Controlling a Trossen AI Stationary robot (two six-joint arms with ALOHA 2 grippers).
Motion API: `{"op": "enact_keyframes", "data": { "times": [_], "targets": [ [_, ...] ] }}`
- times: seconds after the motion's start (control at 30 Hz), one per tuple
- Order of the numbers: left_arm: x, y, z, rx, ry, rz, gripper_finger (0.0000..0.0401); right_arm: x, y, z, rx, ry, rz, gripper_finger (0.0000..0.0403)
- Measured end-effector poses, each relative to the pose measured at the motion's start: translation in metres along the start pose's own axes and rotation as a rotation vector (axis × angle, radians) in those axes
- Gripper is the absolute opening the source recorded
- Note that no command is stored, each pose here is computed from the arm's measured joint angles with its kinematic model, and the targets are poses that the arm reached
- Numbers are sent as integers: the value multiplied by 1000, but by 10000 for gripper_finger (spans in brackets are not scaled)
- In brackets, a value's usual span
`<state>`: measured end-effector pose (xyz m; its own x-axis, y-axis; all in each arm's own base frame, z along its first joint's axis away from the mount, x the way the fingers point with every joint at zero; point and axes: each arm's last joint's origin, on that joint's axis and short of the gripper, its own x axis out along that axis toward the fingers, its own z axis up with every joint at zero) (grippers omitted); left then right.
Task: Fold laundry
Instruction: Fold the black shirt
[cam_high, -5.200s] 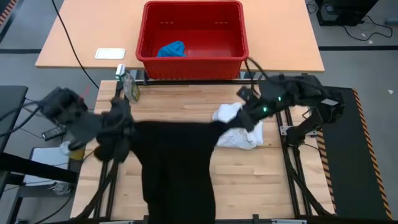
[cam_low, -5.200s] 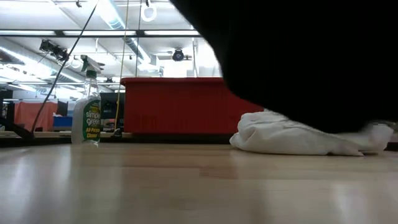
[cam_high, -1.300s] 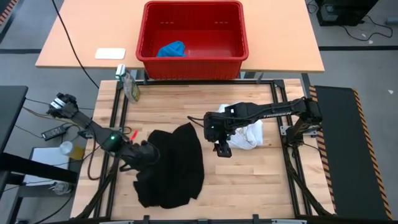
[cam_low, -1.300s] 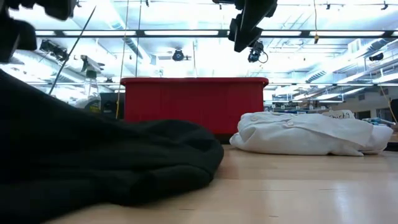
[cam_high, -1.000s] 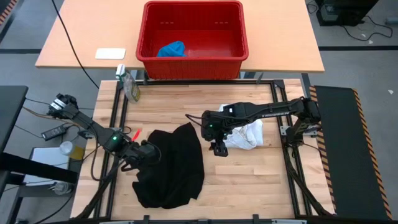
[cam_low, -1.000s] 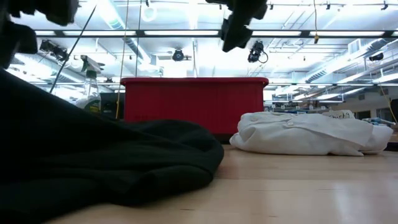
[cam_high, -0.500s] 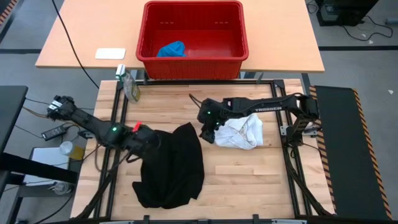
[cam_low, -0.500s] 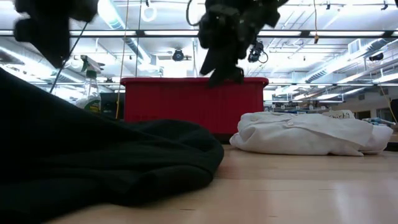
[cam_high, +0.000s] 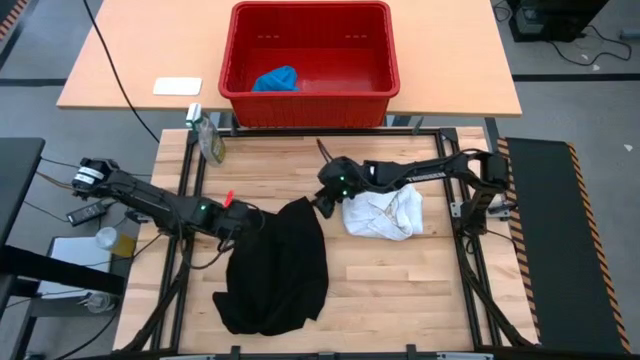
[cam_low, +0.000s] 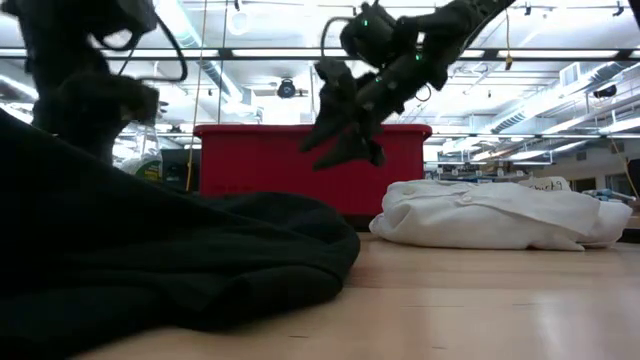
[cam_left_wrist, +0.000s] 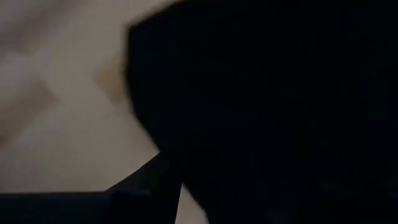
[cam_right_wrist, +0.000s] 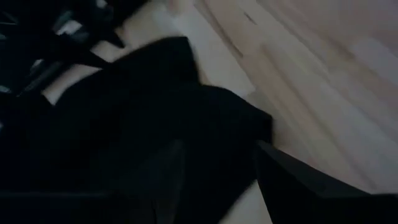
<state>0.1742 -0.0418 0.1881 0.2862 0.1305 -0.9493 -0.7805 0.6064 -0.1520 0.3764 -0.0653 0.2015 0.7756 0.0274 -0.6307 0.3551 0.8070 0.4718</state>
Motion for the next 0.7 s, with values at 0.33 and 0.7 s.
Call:
{"op": "enact_keyframes", "data": {
  "times": [0.33, 0.7],
  "targets": [
    [0, 26, 10, -148, 27, 5, 182, 34, -10, 6, 97, 102, 79, 186],
    [2, 33, 17, -144, -53, 53, 182, 52, -20, 9, 146, 123, 64, 200]
  ]
}}
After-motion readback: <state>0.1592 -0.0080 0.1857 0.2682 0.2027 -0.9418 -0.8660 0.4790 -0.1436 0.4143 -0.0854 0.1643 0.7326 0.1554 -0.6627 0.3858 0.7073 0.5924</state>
